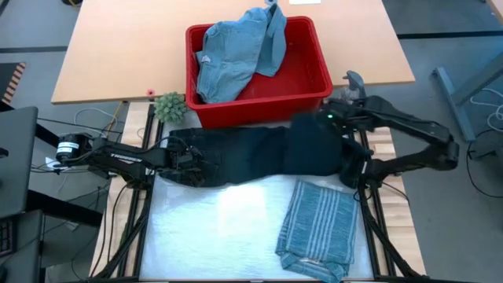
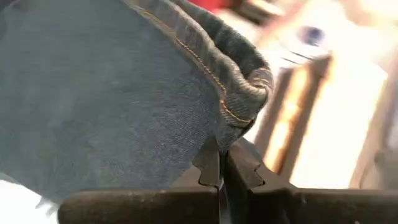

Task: Fold Laundry from Bin
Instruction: Fold the blue denim pants

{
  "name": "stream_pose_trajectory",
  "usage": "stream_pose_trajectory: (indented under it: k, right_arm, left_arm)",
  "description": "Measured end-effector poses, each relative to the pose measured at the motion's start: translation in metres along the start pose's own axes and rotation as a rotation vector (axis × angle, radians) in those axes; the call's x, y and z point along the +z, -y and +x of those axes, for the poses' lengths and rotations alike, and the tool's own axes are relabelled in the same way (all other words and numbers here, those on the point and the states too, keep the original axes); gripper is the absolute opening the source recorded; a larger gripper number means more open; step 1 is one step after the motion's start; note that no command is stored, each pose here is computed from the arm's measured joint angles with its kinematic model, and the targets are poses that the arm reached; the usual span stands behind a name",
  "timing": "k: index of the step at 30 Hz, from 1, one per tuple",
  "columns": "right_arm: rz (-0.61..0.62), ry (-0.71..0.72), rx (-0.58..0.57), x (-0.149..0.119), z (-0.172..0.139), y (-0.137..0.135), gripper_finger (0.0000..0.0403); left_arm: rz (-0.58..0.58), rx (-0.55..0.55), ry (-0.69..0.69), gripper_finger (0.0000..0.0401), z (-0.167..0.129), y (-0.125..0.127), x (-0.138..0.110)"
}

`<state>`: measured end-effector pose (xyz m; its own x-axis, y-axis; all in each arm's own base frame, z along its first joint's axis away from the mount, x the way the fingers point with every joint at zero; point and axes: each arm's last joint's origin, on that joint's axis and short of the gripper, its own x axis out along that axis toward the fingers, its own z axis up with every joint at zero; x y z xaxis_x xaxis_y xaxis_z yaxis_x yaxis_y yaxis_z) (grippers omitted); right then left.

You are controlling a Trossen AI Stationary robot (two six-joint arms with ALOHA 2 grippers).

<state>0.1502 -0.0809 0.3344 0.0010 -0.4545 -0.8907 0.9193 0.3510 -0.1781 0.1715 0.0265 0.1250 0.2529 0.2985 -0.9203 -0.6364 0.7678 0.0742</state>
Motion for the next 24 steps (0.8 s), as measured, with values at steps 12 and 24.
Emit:
stream_pose_trajectory:
  k: [12,24]
  right_arm:
    - [0.43,0.061,-0.097,-0.02,-0.012,0.037,0.0026]
    - [0.627,0.147,-0.261,-0.007,-0.002,0.046,0.0026]
  left_arm:
    - [-0.005,-0.006,-0.04,0.0066,-0.001,-0.001,-0.002]
    - [-0.132,0.068,-0.104,0.0066,-0.002,-0.009,-0.007]
